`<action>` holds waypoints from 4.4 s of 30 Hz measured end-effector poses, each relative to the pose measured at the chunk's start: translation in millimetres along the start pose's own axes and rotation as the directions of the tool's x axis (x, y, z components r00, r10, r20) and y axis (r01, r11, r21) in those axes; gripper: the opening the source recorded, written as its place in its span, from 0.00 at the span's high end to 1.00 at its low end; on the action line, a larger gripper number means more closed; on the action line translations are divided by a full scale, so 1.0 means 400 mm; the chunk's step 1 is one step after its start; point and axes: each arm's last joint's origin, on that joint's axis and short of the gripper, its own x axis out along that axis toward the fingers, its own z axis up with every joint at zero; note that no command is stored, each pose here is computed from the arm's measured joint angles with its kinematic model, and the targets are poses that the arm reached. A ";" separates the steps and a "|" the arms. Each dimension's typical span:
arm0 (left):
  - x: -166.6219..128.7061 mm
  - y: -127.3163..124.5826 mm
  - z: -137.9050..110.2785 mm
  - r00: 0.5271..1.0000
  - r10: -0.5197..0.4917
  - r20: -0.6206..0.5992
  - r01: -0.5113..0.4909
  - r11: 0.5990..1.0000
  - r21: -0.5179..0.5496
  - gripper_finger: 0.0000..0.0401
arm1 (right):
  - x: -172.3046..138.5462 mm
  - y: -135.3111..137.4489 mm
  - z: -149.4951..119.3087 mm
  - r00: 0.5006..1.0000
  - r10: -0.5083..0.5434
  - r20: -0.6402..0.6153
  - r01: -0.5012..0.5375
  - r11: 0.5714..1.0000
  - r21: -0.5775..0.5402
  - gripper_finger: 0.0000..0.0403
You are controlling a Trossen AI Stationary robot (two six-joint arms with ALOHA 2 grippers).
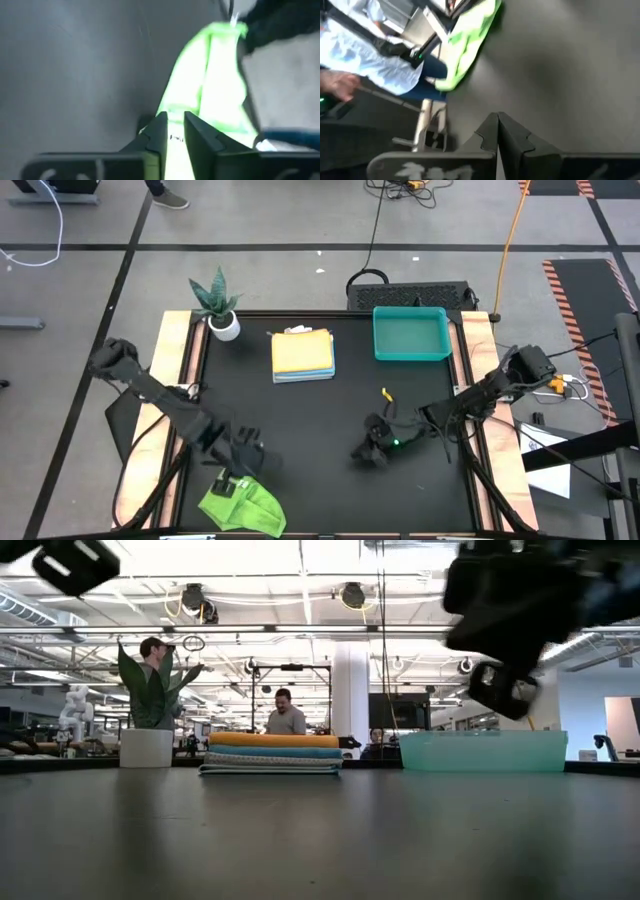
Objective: Fold microfiber towels
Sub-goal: Fold the green microfiber towel
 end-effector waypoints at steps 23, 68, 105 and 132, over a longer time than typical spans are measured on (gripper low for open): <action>0.202 0.078 -0.007 0.925 -0.069 -0.373 0.167 0.957 0.239 0.55 | -0.007 0.018 -0.050 0.998 0.038 -0.058 -0.036 0.998 0.044 1.00; -0.047 0.186 0.241 0.979 0.074 0.190 -0.081 0.996 0.031 1.00 | -0.143 0.121 0.023 0.956 0.292 -0.040 -0.293 0.956 -0.016 1.00; -0.138 0.469 0.162 0.958 0.278 0.075 -0.231 0.897 -0.376 1.00 | -0.007 -0.219 0.167 0.923 -0.256 0.288 0.072 0.849 0.523 0.55; -0.137 0.468 0.160 0.960 0.271 0.069 -0.231 0.907 -0.353 1.00 | 0.082 -0.277 0.190 0.925 -0.346 0.157 0.210 0.810 0.547 0.61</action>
